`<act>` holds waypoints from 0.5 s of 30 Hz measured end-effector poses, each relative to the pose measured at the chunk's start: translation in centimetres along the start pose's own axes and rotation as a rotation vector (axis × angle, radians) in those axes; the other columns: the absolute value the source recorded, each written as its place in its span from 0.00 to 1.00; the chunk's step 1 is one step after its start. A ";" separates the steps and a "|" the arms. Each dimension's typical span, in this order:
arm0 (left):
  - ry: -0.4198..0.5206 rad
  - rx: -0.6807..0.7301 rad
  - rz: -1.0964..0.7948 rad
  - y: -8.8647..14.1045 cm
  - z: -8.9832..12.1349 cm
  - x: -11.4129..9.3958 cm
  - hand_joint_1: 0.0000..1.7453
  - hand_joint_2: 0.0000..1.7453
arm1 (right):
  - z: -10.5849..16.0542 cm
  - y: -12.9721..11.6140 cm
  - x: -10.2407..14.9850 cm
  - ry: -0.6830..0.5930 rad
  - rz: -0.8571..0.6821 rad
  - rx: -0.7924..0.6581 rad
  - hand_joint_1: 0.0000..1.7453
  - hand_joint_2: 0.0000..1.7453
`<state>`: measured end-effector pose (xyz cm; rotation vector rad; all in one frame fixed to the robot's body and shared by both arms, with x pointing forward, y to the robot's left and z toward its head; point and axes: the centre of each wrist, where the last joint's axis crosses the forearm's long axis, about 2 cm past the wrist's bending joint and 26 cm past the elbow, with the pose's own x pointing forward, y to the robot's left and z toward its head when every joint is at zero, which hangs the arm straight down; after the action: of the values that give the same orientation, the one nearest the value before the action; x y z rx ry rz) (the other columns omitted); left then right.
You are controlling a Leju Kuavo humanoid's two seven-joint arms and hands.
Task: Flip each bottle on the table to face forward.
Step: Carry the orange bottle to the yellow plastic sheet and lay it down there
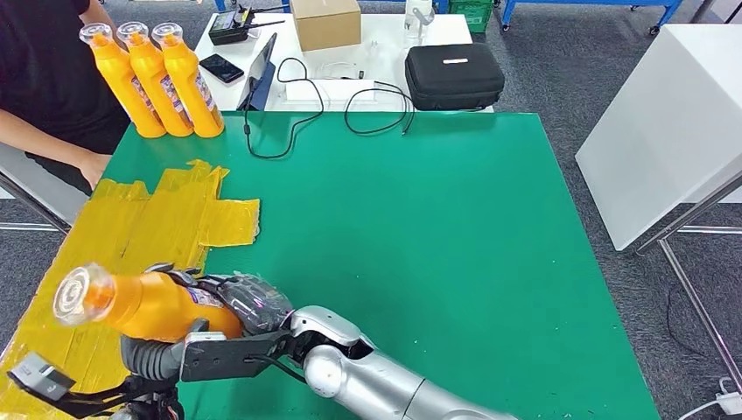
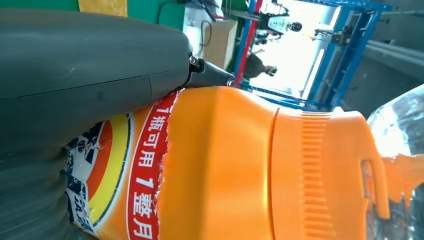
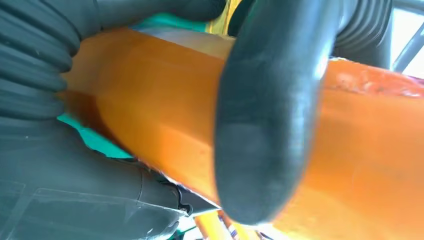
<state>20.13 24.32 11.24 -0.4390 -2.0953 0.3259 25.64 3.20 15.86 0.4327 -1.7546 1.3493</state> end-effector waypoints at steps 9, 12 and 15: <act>-0.045 0.055 -0.405 2.4 -3.2 0.8 1.00 1.00 | 3.8 -4.1 -2.7 0.044 -0.021 -0.187 0.00 0.00; -0.053 0.070 -0.549 3.7 -3.5 1.1 1.00 1.00 | 5.4 -6.1 -3.4 0.050 -0.018 -0.256 0.00 0.00; -0.054 0.089 -0.742 4.7 -3.8 1.3 1.00 1.00 | 6.9 -7.7 -3.9 0.053 -0.012 -0.314 0.00 0.00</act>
<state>23.54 29.37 12.32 0.4095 -2.1247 -0.0105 30.44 -6.69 17.12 0.2298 -1.8754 1.0422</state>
